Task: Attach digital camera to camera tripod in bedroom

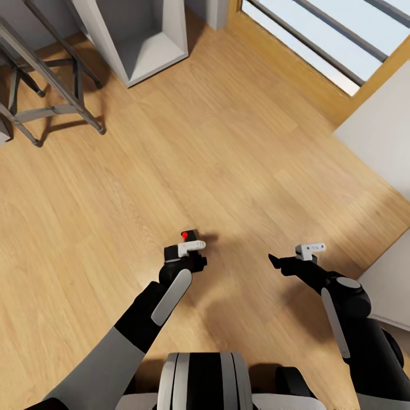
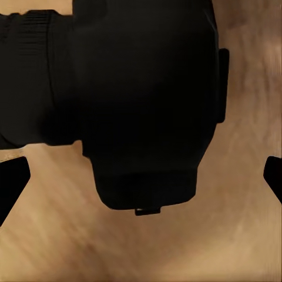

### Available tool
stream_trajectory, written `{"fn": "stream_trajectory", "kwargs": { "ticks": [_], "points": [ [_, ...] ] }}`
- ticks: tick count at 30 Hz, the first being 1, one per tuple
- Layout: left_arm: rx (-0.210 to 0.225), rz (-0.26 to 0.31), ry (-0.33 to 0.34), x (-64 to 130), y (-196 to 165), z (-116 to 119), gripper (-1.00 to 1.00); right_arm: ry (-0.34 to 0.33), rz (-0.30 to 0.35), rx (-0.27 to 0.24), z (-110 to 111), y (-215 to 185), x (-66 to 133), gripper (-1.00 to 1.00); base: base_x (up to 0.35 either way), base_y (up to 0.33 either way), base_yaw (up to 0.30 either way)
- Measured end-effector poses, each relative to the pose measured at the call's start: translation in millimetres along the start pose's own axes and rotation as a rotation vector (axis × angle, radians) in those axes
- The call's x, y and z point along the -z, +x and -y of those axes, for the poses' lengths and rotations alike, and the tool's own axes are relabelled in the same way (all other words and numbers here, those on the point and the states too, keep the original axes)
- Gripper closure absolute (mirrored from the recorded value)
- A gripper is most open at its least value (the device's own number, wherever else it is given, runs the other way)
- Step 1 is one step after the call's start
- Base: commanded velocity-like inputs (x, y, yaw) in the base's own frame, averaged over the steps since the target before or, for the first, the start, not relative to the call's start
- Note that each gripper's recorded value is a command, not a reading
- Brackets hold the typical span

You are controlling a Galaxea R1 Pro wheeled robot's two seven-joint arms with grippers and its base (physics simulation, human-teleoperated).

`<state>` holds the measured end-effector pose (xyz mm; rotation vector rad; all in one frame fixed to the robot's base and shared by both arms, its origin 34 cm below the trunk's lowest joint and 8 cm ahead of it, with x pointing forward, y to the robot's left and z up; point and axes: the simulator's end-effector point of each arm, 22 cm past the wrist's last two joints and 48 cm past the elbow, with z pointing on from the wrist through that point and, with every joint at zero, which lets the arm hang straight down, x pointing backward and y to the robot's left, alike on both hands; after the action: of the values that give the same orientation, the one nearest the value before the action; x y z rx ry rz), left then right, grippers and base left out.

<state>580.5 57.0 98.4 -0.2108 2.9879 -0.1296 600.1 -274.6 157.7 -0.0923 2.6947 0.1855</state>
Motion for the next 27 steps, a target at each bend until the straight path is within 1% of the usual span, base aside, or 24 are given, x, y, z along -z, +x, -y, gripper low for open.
{"fn": "stream_trajectory", "kwargs": {
  "ticks": [4,14,18,27],
  "points": [
    [0.001,-0.016,-0.004,-7.5,7.6,-2.4,-1.00,0.000,-0.016,-0.002,0.9,8.4,-5.5,-1.00,0.000,0.000,0.000],
    [0.000,-0.018,-0.006,-8.0,8.6,-3.1,-1.00,0.000,-0.016,-0.002,0.7,8.5,-5.6,-1.00,0.000,0.000,0.000],
    [0.001,-0.034,-0.009,-15.3,16.2,-4.9,-1.00,-0.001,-0.032,-0.004,1.2,17.2,-11.0,-1.00,0.000,0.000,0.000],
    [0.001,-0.034,-0.010,-15.3,17.2,-5.1,-1.00,-0.001,-0.032,-0.004,1.1,17.7,-11.0,-1.00,0.000,0.000,0.000]
  ]
}}
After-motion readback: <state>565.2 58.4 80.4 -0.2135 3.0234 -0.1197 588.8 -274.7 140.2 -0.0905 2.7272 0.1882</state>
